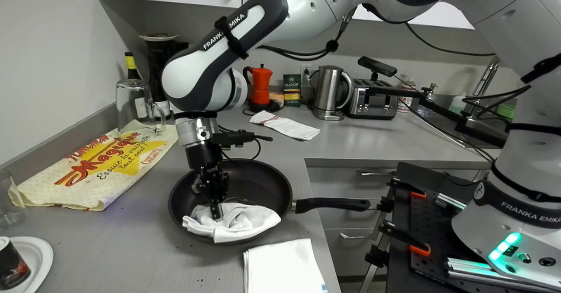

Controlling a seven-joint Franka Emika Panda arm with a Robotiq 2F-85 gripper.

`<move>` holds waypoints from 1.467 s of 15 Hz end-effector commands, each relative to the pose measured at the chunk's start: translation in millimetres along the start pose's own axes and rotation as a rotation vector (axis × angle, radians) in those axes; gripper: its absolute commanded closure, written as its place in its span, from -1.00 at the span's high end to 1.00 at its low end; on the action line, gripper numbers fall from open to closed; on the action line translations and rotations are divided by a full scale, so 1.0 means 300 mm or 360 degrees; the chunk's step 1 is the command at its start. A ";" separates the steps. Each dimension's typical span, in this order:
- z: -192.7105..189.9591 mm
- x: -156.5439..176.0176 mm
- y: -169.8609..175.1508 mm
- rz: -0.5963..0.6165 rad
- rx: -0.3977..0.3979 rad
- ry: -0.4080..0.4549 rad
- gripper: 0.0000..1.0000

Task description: Wipe the pan with the white and blue towel

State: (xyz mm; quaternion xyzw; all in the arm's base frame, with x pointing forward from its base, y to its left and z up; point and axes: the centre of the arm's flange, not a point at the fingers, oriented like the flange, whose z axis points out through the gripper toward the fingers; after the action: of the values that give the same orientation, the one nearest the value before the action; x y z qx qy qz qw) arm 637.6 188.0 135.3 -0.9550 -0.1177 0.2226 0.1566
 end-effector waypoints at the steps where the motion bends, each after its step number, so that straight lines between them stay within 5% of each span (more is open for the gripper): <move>1: -0.091 -0.026 -0.128 -0.0140 -0.0111 0.0017 -0.93; 14: -0.027 -0.254 -0.599 -0.0672 -0.0759 0.0114 -0.93; 22: 0.013 -0.327 -0.766 -0.0878 -0.0853 0.0235 -0.93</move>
State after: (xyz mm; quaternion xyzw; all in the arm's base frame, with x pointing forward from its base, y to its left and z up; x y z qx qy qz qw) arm 532.1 370.5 241.6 -0.9097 -0.4056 0.0828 -0.0323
